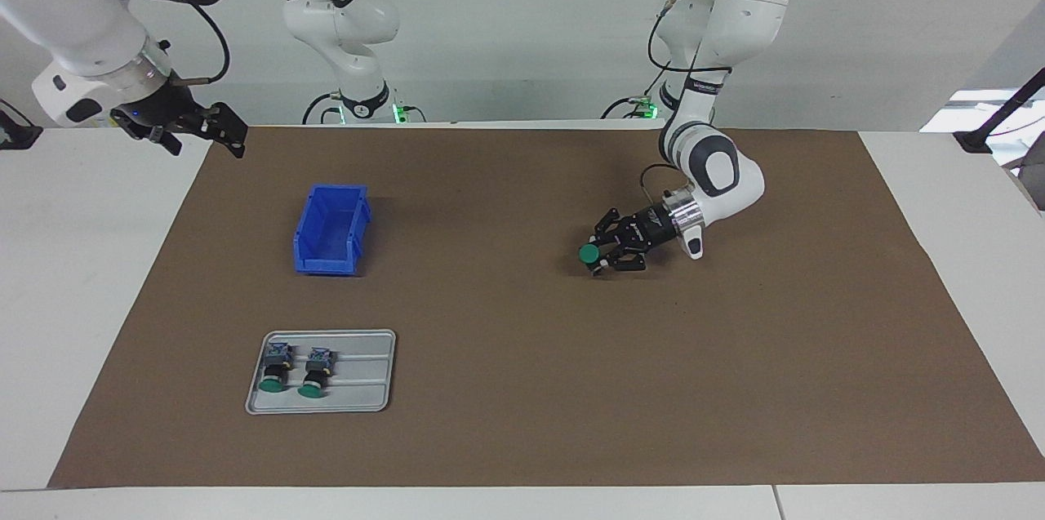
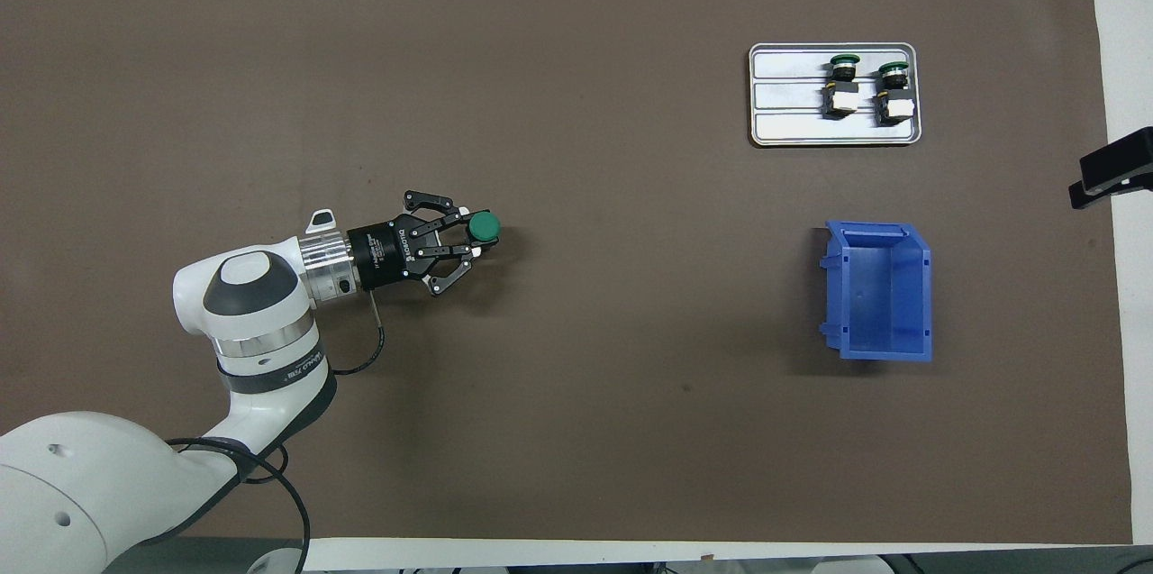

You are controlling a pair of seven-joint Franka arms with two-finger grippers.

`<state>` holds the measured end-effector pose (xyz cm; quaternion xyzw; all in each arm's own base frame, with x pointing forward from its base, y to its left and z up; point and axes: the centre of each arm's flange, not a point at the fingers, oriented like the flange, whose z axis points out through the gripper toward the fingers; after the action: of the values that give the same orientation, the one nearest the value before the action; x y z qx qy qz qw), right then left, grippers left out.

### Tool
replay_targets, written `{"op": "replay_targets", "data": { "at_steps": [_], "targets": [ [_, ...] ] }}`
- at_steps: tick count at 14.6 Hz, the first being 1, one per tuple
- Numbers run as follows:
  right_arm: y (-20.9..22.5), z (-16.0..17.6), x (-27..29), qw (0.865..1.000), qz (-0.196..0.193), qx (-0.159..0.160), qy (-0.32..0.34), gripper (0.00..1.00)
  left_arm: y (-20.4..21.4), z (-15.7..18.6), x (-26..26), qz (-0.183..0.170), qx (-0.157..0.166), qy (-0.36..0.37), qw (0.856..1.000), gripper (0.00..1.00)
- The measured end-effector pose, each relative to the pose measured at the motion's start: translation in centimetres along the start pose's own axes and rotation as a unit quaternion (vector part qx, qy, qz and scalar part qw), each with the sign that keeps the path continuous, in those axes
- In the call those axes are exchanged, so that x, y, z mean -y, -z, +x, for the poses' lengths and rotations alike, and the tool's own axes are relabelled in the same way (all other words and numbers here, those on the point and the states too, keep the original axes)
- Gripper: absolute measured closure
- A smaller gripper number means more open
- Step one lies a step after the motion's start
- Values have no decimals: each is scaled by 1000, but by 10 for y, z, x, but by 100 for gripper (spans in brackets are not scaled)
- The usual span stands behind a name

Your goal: Place and press button with both arms

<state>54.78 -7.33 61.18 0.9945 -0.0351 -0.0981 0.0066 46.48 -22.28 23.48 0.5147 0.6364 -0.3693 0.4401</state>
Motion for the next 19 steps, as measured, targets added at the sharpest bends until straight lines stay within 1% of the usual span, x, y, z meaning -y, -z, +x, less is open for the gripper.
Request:
{"op": "replay_targets", "data": {
  "at_steps": [2,3,4,8,10,14,16,17,18,19],
  "targets": [
    [0,0,0,1000,0,0,0,1,2,2,0,-2,-1,2,1000,46],
    [0,0,0,1000,0,0,0,1,4,4,-1,-3,-2,3,1000,46],
    [0,0,0,1000,0,0,0,1,6,5,-2,-6,-2,4,1000,43],
    [0,0,0,1000,0,0,0,1,11,4,-6,-13,-2,2,1000,0],
    [0,0,0,1000,0,0,0,1,16,-4,-9,-22,-7,-5,1000,0],
    [0,0,0,1000,0,0,0,1,29,-35,-13,-54,-25,-14,998,0],
    [0,0,0,1000,0,0,0,1,34,-51,-11,-72,-43,-30,996,0],
    [0,0,0,1000,0,0,0,1,35,-59,-9,-75,-52,-42,995,0],
    [0,0,0,1000,0,0,0,1,36,-67,-8,-69,-61,-60,994,0],
    [0,0,0,1000,0,0,0,1,37,-74,-7,-56,-71,-84,992,0]
  ]
}}
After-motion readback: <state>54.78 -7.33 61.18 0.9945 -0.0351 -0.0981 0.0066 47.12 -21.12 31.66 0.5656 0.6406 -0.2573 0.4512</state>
